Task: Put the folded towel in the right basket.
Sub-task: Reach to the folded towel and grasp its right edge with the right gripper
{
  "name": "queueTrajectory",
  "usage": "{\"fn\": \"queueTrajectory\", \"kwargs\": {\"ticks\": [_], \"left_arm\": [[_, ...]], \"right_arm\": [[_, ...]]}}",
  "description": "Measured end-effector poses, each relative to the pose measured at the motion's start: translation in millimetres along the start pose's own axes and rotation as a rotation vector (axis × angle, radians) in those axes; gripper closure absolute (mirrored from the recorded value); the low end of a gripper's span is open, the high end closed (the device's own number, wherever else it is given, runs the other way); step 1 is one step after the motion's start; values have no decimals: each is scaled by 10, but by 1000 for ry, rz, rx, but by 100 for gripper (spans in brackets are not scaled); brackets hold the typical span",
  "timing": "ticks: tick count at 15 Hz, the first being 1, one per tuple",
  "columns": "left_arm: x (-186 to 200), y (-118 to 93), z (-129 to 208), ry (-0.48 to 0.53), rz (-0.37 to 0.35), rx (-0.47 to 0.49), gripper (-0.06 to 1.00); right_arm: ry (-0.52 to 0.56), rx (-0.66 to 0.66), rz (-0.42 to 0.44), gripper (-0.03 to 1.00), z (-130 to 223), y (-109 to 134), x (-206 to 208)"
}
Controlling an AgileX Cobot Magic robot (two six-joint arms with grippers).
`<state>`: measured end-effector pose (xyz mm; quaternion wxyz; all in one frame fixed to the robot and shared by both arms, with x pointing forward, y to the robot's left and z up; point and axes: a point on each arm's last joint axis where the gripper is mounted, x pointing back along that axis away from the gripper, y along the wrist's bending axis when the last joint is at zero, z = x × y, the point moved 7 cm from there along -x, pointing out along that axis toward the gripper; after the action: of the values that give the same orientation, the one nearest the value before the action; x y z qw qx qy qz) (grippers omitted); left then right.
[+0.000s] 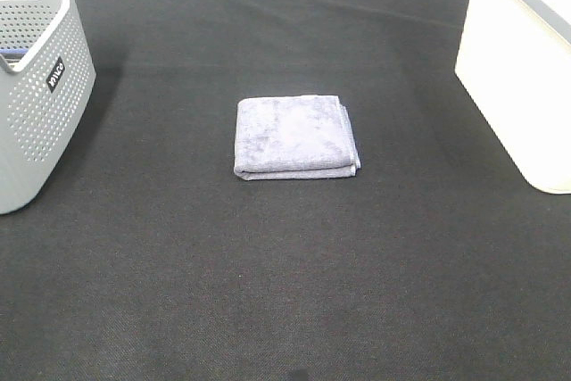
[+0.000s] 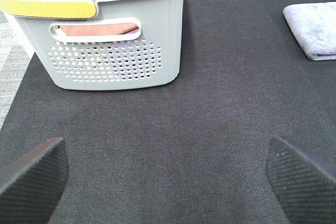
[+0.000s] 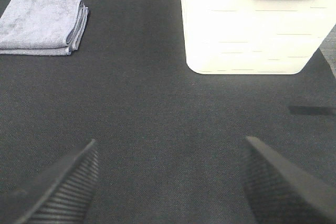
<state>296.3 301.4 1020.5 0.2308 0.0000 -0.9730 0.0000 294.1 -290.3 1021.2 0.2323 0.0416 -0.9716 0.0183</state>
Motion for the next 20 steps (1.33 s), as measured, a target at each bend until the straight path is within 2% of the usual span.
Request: {"fn": "queueTrajectory", "kwargs": {"ticks": [20], "left_arm": [[0,0,0,0,0,0,-3]], "right_arm": [[0,0,0,25,0,0,0]]}}
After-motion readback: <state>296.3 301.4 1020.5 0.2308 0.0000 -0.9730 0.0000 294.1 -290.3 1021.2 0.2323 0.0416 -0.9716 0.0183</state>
